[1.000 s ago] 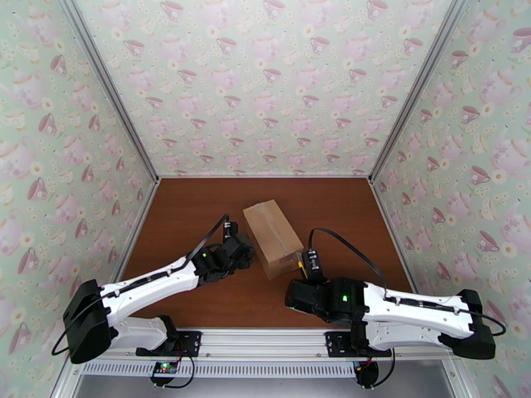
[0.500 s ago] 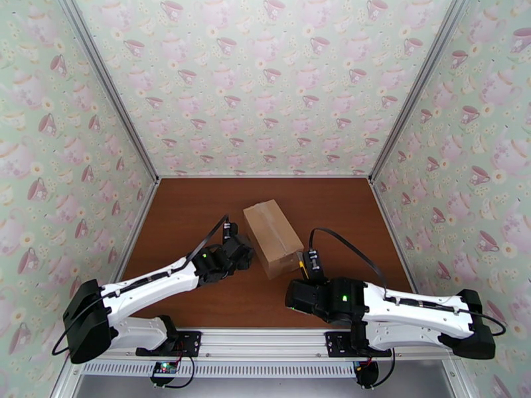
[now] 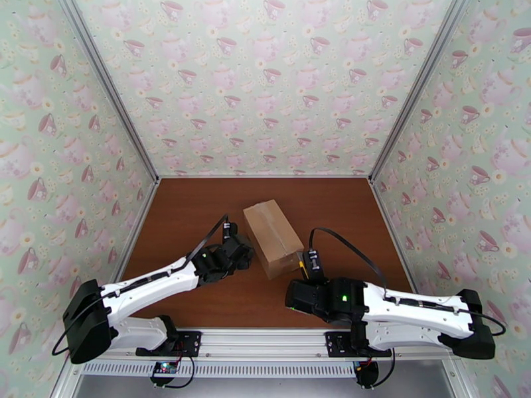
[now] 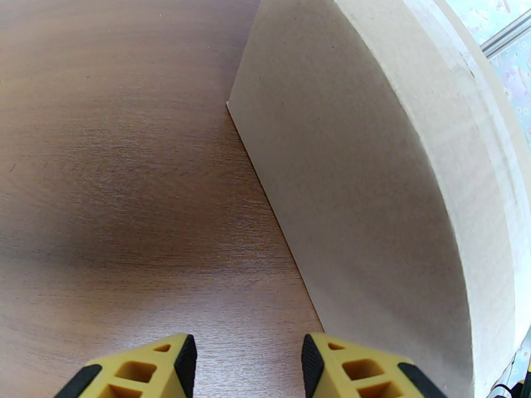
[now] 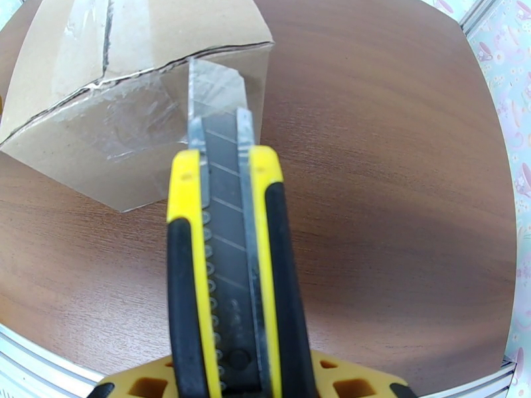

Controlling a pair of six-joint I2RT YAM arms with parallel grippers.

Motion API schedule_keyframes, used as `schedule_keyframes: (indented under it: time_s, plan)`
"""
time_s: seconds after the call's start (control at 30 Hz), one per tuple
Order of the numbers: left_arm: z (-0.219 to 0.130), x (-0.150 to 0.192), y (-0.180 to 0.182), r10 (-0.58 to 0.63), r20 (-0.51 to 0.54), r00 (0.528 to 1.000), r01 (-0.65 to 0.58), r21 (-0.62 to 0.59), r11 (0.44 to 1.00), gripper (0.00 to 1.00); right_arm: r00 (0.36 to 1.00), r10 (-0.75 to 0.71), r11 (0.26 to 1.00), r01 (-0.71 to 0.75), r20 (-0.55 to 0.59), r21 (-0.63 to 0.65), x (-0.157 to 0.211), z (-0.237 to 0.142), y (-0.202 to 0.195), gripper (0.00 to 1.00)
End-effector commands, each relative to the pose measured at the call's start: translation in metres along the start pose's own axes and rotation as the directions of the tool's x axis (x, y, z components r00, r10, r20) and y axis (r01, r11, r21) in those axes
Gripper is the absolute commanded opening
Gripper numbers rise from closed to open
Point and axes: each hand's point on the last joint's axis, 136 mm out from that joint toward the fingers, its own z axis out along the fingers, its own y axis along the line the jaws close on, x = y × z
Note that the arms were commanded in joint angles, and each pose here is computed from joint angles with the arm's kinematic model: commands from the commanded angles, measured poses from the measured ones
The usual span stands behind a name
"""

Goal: Unpack the express box

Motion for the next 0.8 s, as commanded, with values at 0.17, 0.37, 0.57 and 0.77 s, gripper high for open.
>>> schedule_keyframes:
  time_s: [0.17, 0.37, 0.57, 0.77]
  plan:
    - [-0.0026, -0.0006, 0.0007, -0.019, 0.001, 1.000, 0.019, 0.017, 1.000, 0.49, 1.000, 0.010, 1.000, -0.011, 0.026, 0.010, -0.0097, -0.0063, 0.0018, 0.00]
    - [-0.0027, -0.0004, 0.0011, -0.018, 0.001, 1.000, 0.018, 0.016, 1.000, 0.49, 1.000, 0.005, 1.000, -0.005, 0.022, 0.019, -0.0093, -0.0060, 0.0016, 0.00]
    - [-0.0038, -0.0013, 0.0006, -0.021, 0.003, 1.000, 0.021, 0.020, 1.000, 0.49, 1.000, 0.004, 1.000, -0.005, 0.026, 0.024, -0.0102, -0.0062, 0.0005, 0.00]
    - [-0.0043, -0.0022, 0.0003, -0.021, 0.006, 1.000, 0.021, 0.020, 1.000, 0.49, 1.000, 0.007, 1.000, -0.007, 0.025, 0.024, -0.0100, -0.0060, 0.0011, 0.00]
